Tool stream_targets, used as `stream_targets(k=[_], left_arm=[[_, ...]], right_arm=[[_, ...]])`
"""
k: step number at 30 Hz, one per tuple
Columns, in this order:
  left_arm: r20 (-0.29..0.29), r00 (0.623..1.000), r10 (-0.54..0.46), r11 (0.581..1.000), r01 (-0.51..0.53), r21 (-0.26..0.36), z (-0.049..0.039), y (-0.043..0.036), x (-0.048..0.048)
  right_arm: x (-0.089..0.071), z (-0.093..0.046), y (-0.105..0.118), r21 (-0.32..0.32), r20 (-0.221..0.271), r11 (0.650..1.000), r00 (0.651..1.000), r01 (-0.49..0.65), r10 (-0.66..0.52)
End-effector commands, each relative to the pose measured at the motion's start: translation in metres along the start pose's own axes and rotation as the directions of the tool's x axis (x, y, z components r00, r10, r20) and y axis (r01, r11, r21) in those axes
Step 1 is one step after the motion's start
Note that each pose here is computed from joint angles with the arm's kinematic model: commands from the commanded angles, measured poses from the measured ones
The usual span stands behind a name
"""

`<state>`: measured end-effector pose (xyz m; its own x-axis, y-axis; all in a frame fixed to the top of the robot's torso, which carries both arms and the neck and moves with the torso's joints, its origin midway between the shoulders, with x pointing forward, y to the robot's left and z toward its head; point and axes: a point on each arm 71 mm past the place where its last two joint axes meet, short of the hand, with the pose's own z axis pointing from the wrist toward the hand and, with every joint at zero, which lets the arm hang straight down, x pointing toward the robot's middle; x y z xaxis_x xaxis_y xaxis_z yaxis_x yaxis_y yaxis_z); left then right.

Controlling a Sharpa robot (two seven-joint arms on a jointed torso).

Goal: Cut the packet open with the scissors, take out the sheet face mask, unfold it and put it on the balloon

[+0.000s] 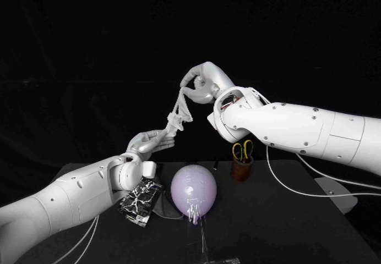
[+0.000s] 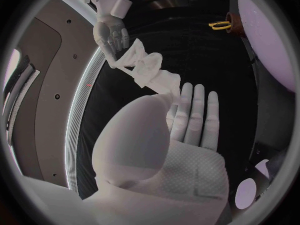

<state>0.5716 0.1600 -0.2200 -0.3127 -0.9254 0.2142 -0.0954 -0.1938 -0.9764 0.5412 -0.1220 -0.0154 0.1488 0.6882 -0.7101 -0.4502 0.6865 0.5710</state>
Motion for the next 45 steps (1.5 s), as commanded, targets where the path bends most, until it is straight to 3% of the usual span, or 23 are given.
stream_targets(k=[1, 25, 38, 45], left_arm=[[0.013, 1.0, 0.022, 0.999, -0.022, -0.039, -0.0002, 0.0035, -0.0013], [0.035, 0.998, 0.05, 0.996, -0.047, -0.075, -0.0006, 0.0055, -0.0064], [-0.039, 0.998, 0.05, 0.998, -0.051, -0.031, -0.0016, 0.0024, -0.0015], [-0.011, 0.997, 0.08, 0.997, -0.08, -0.012, -0.0031, -0.0002, -0.0095]], right_arm=[[-0.0058, 0.001, 0.0039, -0.033, 0.046, 0.999, 0.999, -0.008, 0.01], [-0.0105, -0.0054, 0.0075, -0.051, 0.049, 0.998, 0.998, -0.029, 0.031], [-0.0106, -0.0051, 0.0053, -0.036, 0.037, 0.999, 0.999, -0.03, 0.031], [-0.0121, -0.0043, 0.0021, -0.024, 0.039, 0.999, 0.999, -0.032, 0.032]])
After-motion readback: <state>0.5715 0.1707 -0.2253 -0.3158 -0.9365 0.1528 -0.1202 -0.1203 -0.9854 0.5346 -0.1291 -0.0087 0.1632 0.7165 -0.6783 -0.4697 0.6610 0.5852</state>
